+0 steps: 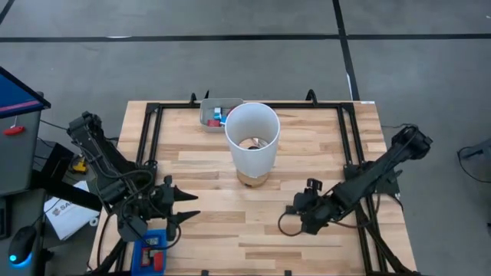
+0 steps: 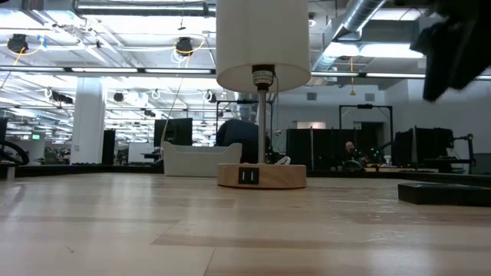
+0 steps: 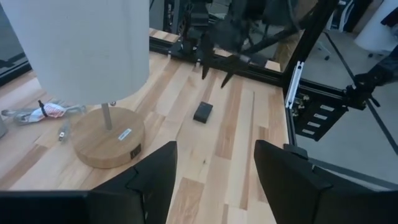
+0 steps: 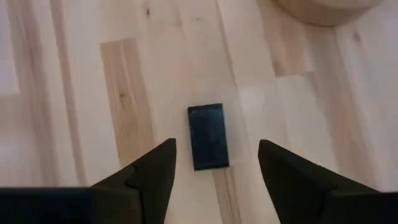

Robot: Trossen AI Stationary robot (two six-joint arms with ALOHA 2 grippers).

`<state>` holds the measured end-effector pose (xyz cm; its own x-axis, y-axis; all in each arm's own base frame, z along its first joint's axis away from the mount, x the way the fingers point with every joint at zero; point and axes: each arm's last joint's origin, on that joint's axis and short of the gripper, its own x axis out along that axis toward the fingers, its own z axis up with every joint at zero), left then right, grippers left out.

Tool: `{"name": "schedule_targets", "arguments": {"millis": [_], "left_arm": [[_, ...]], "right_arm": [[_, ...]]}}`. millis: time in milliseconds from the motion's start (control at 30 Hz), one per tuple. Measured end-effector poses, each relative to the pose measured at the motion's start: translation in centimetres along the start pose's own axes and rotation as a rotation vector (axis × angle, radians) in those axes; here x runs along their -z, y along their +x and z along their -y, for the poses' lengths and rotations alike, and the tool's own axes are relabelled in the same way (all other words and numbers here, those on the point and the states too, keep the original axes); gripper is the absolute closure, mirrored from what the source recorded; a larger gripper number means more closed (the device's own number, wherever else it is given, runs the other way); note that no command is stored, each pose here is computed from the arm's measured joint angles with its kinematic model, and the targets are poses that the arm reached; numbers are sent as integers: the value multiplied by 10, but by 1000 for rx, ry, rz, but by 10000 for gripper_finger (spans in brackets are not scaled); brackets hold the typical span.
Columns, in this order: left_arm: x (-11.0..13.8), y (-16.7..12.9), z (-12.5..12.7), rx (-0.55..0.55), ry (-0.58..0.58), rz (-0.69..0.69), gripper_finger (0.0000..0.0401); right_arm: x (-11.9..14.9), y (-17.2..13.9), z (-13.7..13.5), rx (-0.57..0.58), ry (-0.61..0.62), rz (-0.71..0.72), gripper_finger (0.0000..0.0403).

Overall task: Pick & Place Office items
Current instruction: Put the black digital timer into the blue bin

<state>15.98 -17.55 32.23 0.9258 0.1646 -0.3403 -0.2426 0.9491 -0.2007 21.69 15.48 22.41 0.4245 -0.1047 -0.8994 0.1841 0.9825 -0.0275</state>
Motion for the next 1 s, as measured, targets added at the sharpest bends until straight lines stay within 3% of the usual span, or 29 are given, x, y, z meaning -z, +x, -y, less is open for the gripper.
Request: {"name": "schedule_targets", "arguments": {"millis": [233, 567, 1000], "left_arm": [[-1, 0, 1, 10, -19, 5, 189], [-2, 0, 3, 27, -33, 1, 189], [-3, 0, 4, 52, -53, -6, 189]], "right_arm": [[15, 35, -4, 51, -65, -62, 155], [27, 78, -17, 54, -131, -176, 153], [27, 87, -17, 37, -58, -208, 153]]}}
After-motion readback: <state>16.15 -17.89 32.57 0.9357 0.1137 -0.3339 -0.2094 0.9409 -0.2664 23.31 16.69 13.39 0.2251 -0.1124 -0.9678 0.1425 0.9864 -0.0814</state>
